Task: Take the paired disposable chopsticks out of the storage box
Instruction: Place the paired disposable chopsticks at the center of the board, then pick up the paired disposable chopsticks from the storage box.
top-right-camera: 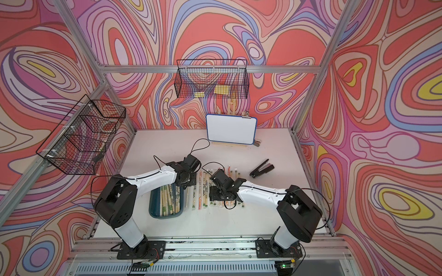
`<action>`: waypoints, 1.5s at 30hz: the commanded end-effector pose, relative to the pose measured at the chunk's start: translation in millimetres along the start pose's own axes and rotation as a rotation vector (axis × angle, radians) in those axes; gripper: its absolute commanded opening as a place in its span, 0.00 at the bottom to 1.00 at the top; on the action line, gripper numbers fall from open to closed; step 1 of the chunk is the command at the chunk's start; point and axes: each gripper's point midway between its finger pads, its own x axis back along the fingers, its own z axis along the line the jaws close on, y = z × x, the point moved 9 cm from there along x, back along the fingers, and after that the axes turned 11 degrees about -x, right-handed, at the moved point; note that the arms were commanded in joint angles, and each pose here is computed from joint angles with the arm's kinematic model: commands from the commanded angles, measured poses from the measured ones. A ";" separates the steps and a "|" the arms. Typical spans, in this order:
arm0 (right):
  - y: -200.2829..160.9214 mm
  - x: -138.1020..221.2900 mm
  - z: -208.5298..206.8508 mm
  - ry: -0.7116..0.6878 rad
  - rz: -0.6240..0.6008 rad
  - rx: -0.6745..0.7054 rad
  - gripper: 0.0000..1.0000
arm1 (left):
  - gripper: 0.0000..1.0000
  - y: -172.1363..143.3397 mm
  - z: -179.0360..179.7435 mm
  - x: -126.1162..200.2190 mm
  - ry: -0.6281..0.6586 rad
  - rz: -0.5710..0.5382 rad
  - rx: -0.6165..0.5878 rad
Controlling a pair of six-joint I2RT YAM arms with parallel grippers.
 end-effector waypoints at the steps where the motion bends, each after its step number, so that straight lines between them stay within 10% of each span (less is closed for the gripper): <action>1: 5.4 1.5 5.6 0.008 -0.013 0.002 0.63 | 0.04 6.8 -4.2 -4.1 -0.007 -0.001 -0.008; 9: 6.1 0.4 1.0 -0.039 -0.028 -0.009 0.63 | 0.43 19.1 -9.3 -0.2 -0.026 -0.027 -0.008; 22: 20.3 21.0 14.8 -0.073 -0.072 -0.022 0.63 | 0.59 17.6 12.3 54.9 -0.078 -0.130 0.039; 34: 35.4 25.0 39.9 -0.016 -0.089 -0.031 0.63 | 0.61 -28.8 82.6 79.5 0.015 -0.093 0.184; 45: 25.0 20.5 42.9 0.039 -0.063 -0.044 0.63 | 0.38 -46.5 85.2 52.7 -0.015 -0.014 0.252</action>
